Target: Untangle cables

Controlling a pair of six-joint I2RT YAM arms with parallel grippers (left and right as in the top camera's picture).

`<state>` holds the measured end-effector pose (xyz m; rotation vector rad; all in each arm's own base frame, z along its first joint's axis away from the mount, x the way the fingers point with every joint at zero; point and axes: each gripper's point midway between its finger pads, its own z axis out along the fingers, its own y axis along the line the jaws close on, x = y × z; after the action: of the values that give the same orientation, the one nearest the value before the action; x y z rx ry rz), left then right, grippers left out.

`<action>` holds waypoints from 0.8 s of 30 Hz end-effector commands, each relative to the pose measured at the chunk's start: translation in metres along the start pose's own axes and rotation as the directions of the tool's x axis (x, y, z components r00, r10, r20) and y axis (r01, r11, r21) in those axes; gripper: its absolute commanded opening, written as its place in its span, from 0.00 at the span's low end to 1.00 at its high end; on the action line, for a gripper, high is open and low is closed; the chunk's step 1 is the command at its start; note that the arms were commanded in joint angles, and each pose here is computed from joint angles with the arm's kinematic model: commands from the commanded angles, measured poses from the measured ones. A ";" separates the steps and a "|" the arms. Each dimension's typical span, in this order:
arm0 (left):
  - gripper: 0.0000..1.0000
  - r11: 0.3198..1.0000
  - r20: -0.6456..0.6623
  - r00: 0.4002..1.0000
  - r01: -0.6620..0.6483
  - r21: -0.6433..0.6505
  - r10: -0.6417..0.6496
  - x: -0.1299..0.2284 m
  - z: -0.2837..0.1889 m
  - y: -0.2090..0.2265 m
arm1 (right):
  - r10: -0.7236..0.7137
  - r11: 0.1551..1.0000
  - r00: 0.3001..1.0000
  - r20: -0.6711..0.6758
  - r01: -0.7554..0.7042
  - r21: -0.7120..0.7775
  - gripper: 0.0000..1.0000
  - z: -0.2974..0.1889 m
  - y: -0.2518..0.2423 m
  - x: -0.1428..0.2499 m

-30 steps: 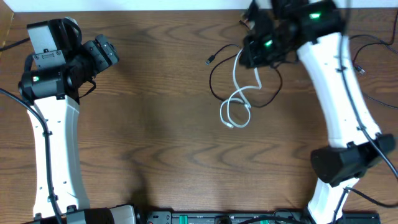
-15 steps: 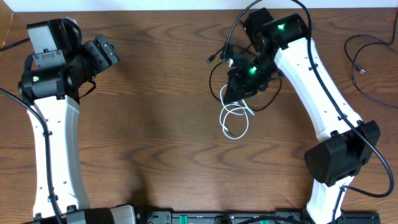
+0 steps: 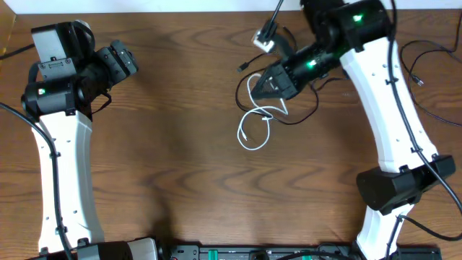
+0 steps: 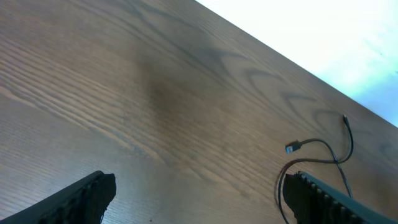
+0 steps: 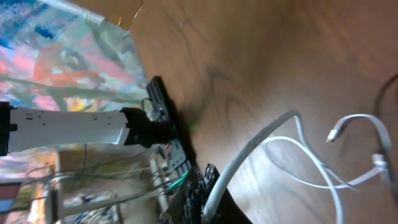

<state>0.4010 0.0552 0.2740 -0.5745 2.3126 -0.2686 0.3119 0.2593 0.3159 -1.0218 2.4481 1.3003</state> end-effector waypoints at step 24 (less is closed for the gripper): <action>0.71 0.964 -0.270 0.956 -0.039 0.262 0.113 0.068 0.042 -0.059 | -0.038 0.982 0.995 0.089 0.020 0.189 0.01 -0.052 -0.023 -0.005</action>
<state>0.4051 0.0164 0.2585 -0.4556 2.3943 -0.4407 0.3439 0.2127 0.3205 -0.9065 2.4691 1.0689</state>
